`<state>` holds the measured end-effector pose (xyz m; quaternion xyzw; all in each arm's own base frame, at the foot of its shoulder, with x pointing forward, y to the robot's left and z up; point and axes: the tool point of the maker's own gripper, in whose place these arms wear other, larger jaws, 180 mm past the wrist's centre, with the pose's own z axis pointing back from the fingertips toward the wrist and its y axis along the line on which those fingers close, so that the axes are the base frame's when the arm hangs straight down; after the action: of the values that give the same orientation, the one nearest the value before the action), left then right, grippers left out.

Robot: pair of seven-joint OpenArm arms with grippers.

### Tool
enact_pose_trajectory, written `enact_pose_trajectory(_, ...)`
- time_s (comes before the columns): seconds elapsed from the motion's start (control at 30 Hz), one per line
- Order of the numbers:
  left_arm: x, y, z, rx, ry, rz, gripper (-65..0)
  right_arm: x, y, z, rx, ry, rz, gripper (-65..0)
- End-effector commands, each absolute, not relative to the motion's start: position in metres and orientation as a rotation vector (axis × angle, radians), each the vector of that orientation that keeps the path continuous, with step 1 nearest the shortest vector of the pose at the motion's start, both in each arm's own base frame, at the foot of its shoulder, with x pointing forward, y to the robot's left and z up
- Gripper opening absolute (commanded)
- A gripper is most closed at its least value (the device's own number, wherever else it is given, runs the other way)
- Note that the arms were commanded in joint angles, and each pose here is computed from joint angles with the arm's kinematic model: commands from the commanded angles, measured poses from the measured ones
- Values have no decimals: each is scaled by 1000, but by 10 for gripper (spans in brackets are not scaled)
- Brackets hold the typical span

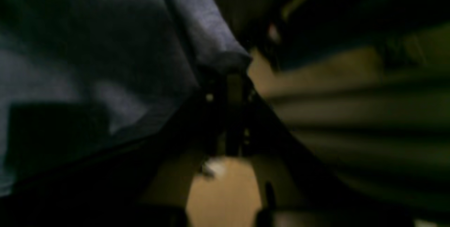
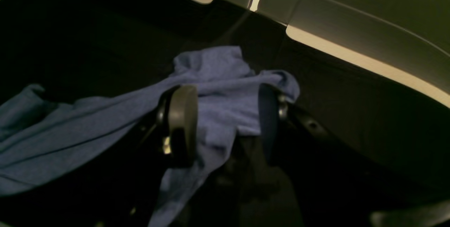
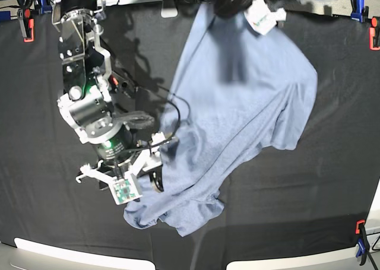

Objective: Layout the t-shirt on the table in an organized manner, then fold the t-shirt properly
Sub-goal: 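Grasp the shirt with both grippers and pull it apart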

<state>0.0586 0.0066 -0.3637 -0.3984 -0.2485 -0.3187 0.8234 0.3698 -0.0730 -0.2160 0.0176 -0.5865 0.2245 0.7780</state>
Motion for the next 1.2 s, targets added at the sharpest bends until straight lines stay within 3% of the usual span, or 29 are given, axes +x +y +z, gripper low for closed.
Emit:
enact_pose_trajectory(0.0, 56, 6, -356, -872, -540, -689, -650, 375, -74, -206, 37, -1306, 483, -375)
enact_pose_trajectory(0.3, 59, 38, -365, -773, -527, -758, -650, 386, -100, -315, 20, -993, 429, -374)
enact_pose_trajectory(0.67, 102, 77, -356, -646, -658, -690, -650, 430, -126, -371, 92, -778, 239, -374)
enact_pose_trajectory(0.9, 119, 83, -348, -627, -723, -679, -650, 447, -80, -384, 205, -730, 189, -374)
enact_pose_trajectory(1.17, 132, 83, -344, -615, -757, -693, -650, 477, 14, -327, 297, -850, 297, -374)
